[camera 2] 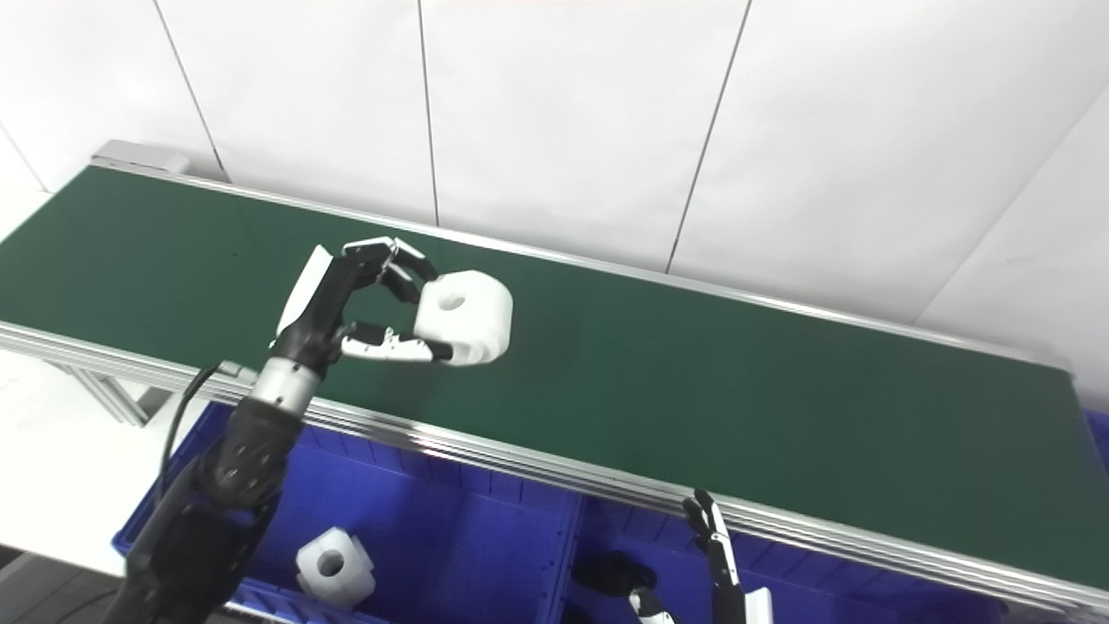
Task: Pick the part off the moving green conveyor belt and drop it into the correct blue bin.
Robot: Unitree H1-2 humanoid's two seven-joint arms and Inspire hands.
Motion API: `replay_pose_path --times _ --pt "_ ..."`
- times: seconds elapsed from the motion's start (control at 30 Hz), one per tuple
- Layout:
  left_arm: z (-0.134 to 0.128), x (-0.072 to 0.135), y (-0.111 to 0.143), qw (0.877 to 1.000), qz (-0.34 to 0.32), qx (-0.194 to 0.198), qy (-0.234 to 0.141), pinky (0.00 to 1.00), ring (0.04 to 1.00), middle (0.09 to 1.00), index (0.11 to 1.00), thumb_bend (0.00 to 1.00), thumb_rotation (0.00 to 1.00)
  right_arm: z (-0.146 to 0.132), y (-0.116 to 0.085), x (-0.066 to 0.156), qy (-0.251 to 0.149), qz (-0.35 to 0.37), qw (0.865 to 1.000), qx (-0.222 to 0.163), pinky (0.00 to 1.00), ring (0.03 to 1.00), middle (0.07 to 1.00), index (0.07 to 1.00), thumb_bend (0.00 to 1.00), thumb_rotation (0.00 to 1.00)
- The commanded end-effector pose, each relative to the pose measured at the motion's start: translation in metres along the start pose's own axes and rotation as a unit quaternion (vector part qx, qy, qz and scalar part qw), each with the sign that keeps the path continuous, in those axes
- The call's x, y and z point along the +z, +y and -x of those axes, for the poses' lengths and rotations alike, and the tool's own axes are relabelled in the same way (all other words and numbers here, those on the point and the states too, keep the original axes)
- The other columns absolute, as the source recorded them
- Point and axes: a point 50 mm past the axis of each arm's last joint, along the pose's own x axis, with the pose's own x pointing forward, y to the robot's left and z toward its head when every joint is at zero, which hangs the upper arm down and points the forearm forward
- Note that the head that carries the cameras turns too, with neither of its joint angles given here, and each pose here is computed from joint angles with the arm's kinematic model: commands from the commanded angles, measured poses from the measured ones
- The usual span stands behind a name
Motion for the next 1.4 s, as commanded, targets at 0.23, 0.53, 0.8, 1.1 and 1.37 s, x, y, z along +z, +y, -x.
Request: replay_pose_path --times 0.23,0.53,0.8,1.1,1.37 --pt "0.051 -0.005 -0.003 0.995 -0.044 -0.082 -0.043 0.42 0.424 0.499 0.519 0.50 0.00 -0.010 0.000 0.021 -0.047 -0.022 0.999 -0.005 0.87 0.879 0.886 0.947 0.81 0.84" --pt "0.099 -0.035 -0.023 0.987 -0.090 -0.133 0.017 0.50 0.471 0.501 0.486 0.50 0.00 -0.014 -0.002 0.029 -0.055 -0.033 0.998 -0.007 0.88 0.878 0.886 0.944 0.80 0.81" --pt "0.103 -0.044 -0.038 0.968 -0.123 -0.217 0.022 0.52 0.467 0.501 0.490 0.50 0.00 -0.011 -0.005 0.030 -0.054 -0.030 0.998 -0.005 0.88 0.882 0.892 0.950 0.79 0.80" --pt "0.085 -0.058 -0.056 0.951 -0.174 -0.252 0.036 0.50 0.452 0.505 0.497 0.50 0.00 -0.008 -0.003 0.030 -0.054 -0.023 0.998 -0.004 0.86 0.873 0.887 0.946 0.78 0.81" --pt "0.081 -0.049 -0.054 0.929 -0.208 -0.294 0.080 0.95 0.965 0.962 0.943 0.80 0.53 -0.006 0.002 0.031 -0.053 -0.022 0.998 -0.007 0.86 0.874 0.885 0.945 0.77 0.80"
